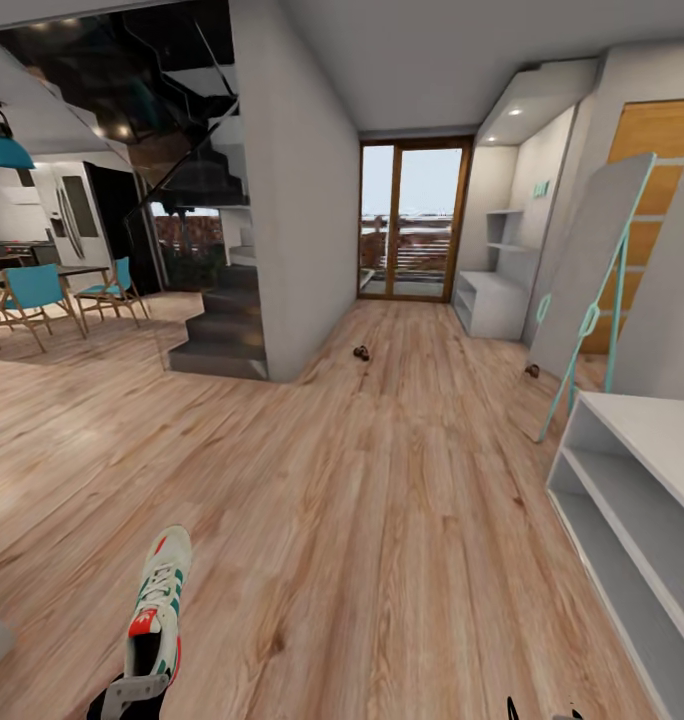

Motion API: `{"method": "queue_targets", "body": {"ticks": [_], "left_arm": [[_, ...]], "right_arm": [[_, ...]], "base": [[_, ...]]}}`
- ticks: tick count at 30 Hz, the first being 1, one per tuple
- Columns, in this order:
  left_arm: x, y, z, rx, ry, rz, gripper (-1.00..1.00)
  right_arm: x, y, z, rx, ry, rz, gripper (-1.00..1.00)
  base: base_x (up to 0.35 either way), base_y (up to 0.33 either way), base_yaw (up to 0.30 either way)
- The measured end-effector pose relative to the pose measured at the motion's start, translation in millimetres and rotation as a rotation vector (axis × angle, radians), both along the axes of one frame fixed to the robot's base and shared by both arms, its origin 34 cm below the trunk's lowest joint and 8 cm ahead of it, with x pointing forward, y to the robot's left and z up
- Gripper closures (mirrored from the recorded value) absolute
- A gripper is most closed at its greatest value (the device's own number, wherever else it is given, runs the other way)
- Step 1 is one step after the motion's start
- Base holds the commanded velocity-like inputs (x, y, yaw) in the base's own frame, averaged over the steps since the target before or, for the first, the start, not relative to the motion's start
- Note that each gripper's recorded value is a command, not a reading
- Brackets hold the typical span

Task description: Pick up the two gym shoes and the two sandals from the corridor floor and place them onto the hallstand (shoe rack) in the corridor, making sure they are on the rack and not on the floor. Arrange them so the two gym shoes are next to each other and the two sandals are next to each other.

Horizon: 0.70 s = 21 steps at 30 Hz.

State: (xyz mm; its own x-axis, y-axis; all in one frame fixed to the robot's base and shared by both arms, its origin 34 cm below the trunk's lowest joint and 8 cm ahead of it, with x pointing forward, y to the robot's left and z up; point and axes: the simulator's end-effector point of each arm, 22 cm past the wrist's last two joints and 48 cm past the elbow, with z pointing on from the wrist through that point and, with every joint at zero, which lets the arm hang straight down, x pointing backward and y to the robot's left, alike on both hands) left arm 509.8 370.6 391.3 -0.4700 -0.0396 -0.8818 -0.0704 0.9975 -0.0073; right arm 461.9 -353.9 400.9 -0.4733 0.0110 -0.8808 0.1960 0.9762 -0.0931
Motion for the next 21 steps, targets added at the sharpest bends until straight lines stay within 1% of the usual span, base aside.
{"method": "queue_targets", "body": {"ticks": [21], "left_arm": [[0.3,0.0,0.2,0.0,-0.001,0.0,1.0]], "right_arm": [[-1.5,0.3,-1.8,0.001,0.005,0.0,-1.0]], "base": [[0.306,-0.122,0.0]]}}
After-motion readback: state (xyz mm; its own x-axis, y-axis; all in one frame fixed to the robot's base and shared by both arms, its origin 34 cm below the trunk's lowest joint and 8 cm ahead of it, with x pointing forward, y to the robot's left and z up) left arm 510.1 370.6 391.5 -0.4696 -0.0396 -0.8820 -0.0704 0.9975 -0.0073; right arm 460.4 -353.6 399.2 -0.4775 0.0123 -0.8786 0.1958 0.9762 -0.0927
